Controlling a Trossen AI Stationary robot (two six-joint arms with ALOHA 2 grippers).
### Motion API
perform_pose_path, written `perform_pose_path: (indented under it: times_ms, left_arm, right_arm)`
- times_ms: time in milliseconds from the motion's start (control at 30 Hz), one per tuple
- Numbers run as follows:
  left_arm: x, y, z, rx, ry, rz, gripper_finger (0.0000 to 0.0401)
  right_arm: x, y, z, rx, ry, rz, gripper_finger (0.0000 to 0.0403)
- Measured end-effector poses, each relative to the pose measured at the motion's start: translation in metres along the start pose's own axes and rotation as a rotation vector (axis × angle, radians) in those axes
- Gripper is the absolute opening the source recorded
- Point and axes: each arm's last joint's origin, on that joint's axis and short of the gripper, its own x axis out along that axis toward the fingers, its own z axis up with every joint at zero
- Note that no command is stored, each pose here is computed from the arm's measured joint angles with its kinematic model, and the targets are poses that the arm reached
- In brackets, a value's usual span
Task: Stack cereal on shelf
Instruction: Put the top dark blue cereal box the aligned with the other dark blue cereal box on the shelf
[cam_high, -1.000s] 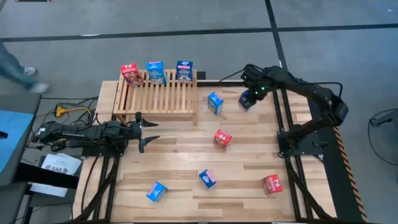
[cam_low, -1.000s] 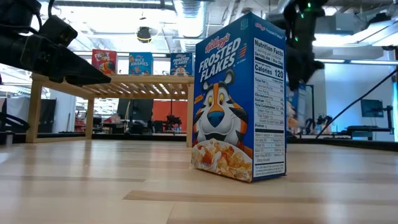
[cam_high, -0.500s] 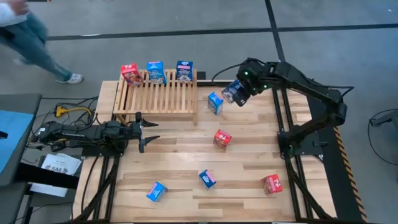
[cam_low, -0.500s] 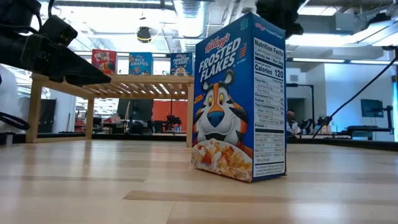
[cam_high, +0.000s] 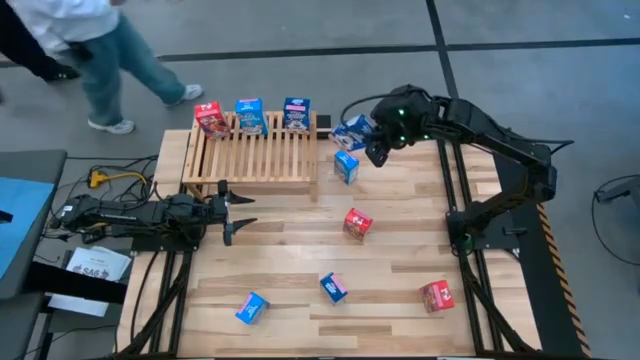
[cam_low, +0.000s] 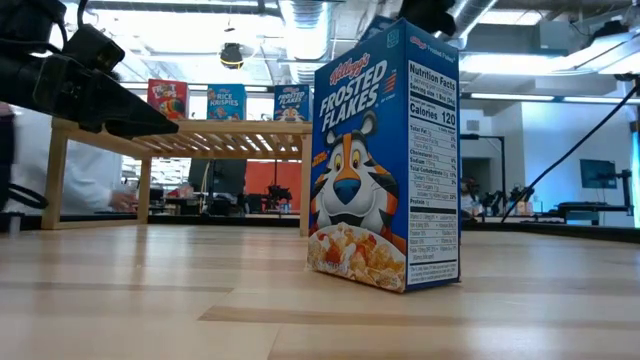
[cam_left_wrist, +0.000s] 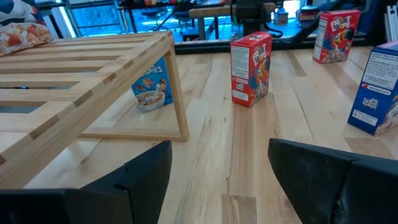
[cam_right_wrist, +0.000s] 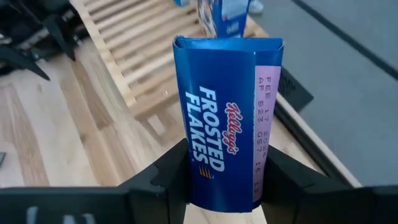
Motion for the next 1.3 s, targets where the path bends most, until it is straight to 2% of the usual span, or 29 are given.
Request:
perform_pose_path:
  times_ms: [300, 400, 533, 700, 1100, 1300]
  left_arm:
    - [0.0, 0.0, 0.0, 0.0, 0.0, 0.0, 0.0258]
    - [0.0, 0.0, 0.0, 0.0, 0.0, 0.0, 0.0258]
    - [0.0, 0.0, 0.0, 0.0, 0.0, 0.0, 0.0258]
    - [0.0, 0.0, 0.0, 0.0, 0.0, 0.0, 0.0258]
    - [0.0, 0.0, 0.0, 0.0, 0.0, -0.003, 0.0258]
    - [0.0, 0.0, 0.0, 0.0, 0.0, -0.004, 0.0258]
  right_arm:
    - [-0.001, 0.003, 0.019, -0.074, -0.192, 0.025, 0.0177]
    - [0.011, 0.01, 0.026, -0.126, -0.236, 0.037, 0.0177]
    - [0.037, 0.015, 0.03, -0.197, -0.217, 0.035, 0.0177]
    - [0.068, 0.022, 0.034, -0.282, -0.118, 0.028, 0.0177]
    - [0.1, 0.043, 0.053, -0.581, 0.011, 0.05, 0.0177]
    - [0.122, 0.044, 0.051, -0.653, 0.087, 0.051, 0.0177]
